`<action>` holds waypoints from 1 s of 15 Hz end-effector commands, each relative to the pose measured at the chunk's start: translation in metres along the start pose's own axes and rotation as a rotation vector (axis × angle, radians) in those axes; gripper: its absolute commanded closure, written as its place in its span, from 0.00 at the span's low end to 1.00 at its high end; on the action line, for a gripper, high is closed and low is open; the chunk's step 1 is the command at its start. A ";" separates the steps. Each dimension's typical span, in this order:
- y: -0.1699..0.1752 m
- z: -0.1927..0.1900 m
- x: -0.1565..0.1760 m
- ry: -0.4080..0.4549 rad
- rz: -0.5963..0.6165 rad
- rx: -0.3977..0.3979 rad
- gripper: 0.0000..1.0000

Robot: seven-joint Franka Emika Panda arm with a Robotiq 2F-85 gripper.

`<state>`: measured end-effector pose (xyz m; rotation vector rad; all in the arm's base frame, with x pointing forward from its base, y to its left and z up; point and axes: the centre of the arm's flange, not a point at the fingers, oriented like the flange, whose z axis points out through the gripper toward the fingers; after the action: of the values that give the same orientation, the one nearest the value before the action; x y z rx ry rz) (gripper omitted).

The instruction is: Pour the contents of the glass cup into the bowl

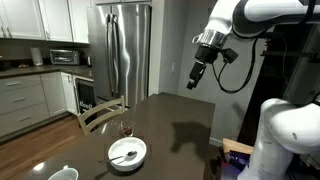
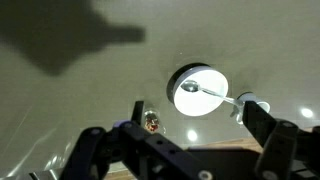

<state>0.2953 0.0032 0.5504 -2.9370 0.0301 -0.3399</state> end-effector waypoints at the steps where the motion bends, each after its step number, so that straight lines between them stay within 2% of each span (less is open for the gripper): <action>1: 0.000 0.000 0.000 0.000 0.000 0.000 0.00; 11: 0.000 0.000 0.000 0.000 0.000 0.000 0.00; 15: -0.008 0.024 0.045 0.006 0.040 0.015 0.00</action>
<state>0.3028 0.0040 0.5469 -2.9325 0.0423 -0.3497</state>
